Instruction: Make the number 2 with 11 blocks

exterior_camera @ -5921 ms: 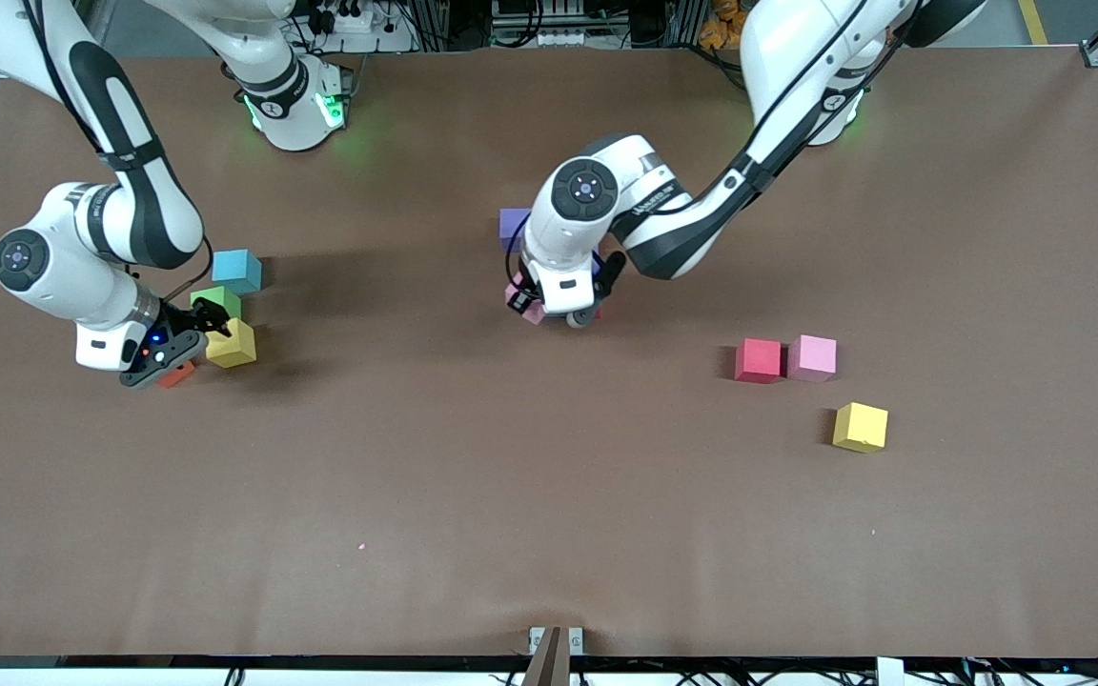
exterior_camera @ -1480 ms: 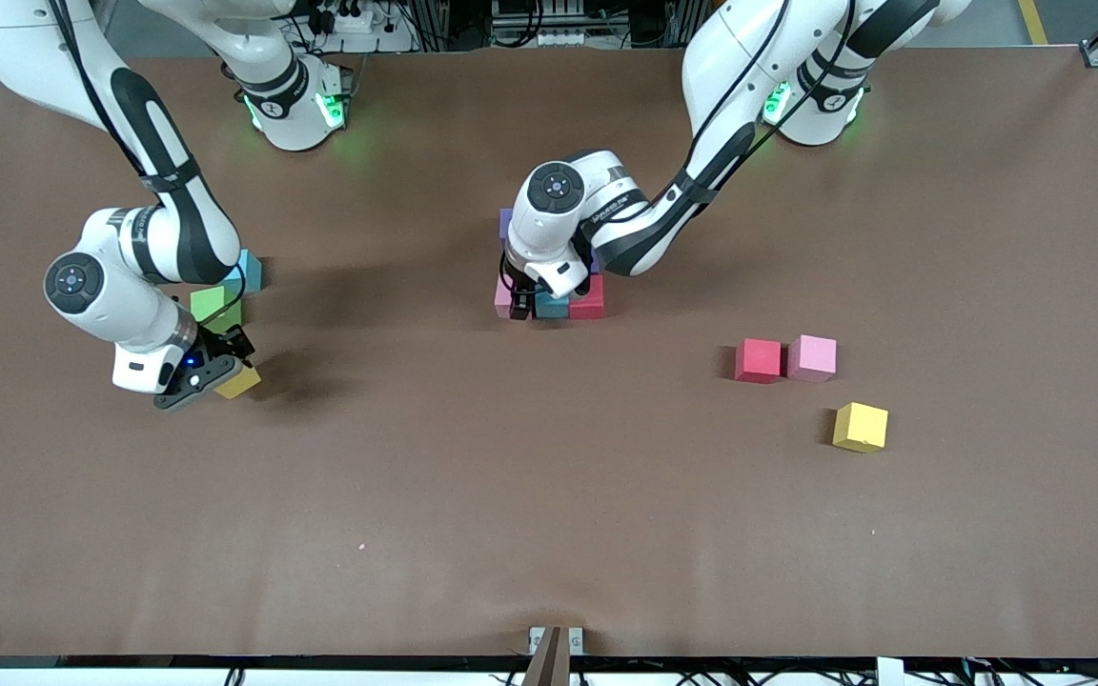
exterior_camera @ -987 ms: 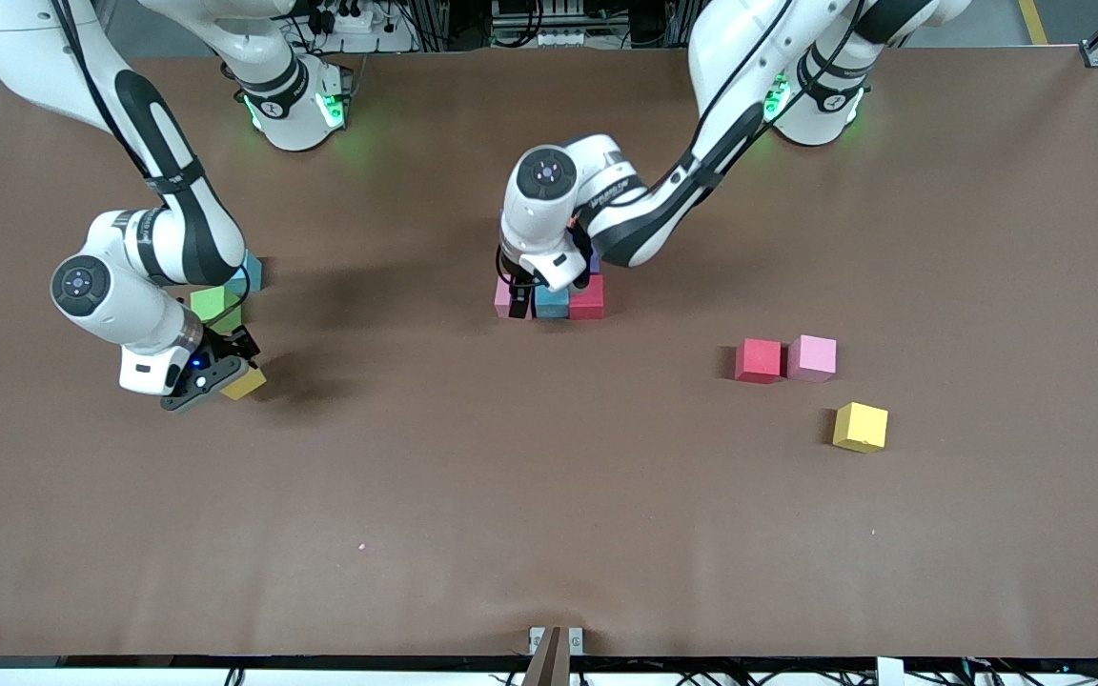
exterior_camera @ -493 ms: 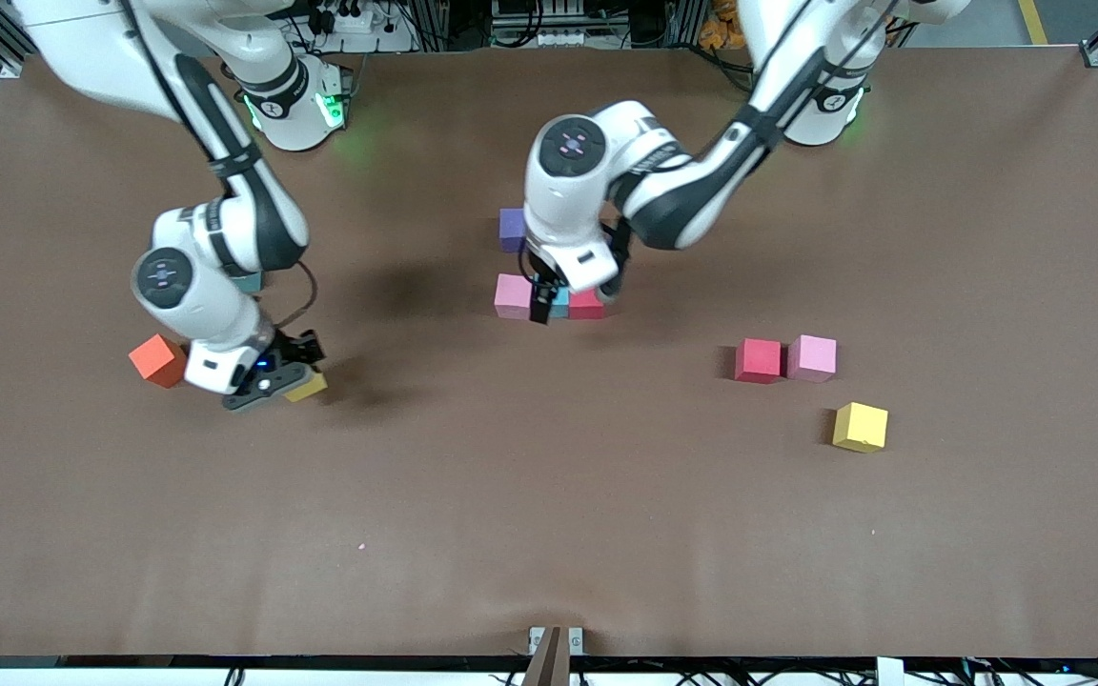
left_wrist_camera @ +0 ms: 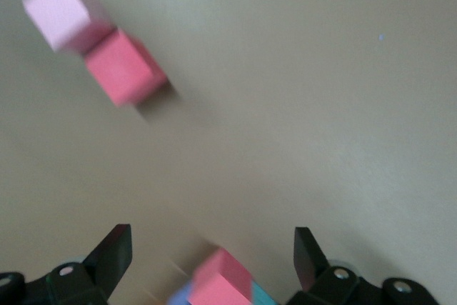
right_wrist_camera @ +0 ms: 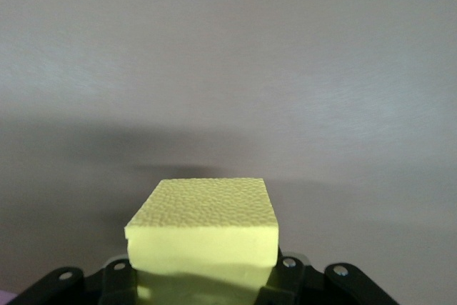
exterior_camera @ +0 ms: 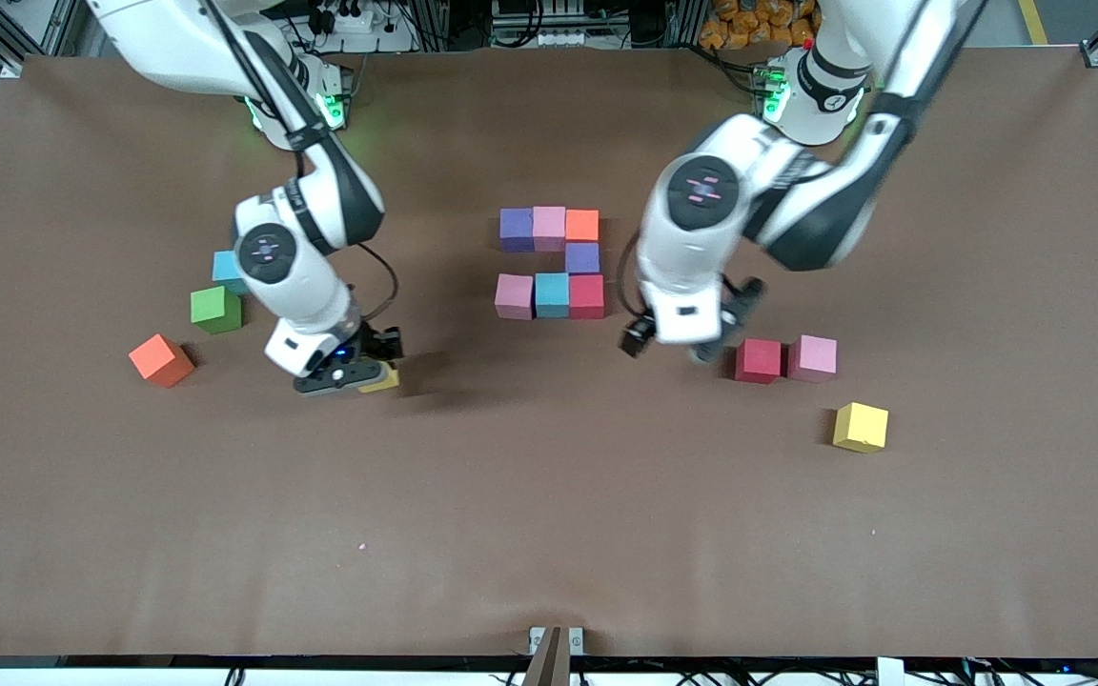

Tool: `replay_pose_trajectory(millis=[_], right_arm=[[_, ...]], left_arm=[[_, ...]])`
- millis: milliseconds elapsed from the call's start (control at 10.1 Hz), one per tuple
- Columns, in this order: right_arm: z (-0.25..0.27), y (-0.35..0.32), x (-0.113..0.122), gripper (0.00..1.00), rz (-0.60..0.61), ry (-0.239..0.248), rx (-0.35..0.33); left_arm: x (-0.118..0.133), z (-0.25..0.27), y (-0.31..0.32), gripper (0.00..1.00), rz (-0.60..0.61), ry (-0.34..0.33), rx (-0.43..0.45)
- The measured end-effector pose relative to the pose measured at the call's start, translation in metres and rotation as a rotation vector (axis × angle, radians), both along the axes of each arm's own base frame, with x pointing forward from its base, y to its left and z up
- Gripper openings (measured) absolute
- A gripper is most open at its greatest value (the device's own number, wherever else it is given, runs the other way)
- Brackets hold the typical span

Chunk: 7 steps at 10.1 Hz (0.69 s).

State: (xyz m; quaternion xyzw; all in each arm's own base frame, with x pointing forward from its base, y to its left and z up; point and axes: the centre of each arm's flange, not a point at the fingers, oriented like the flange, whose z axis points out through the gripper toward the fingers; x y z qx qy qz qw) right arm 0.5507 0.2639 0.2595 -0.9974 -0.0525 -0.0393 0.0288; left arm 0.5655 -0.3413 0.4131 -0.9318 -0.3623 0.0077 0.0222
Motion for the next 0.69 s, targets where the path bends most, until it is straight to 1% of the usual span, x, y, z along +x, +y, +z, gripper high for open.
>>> replay_pose_trajectory(millis=[197, 395, 493, 691], right_arm=[[-0.014, 0.061, -0.008, 0.57, -0.091, 0.023, 0.041], [-0.017, 0.105, -0.017, 0.57, -0.152, 0.030, 0.070], [-0.021, 0.125, -0.026, 0.57, -0.154, 0.041, 0.068], [-0.033, 0.153, -0.039, 0.57, -0.147, 0.067, 0.056]], left_arm=[[0.027, 0.009, 0.058, 1.00, -0.132, 0.004, 0.000], [0.049, 0.012, 0.110, 1.00, -0.222, 0.007, -0.005], [0.057, 0.012, 0.134, 1.00, -0.262, 0.014, -0.005], [0.061, -0.003, 0.174, 1.00, -0.356, 0.060, -0.005]])
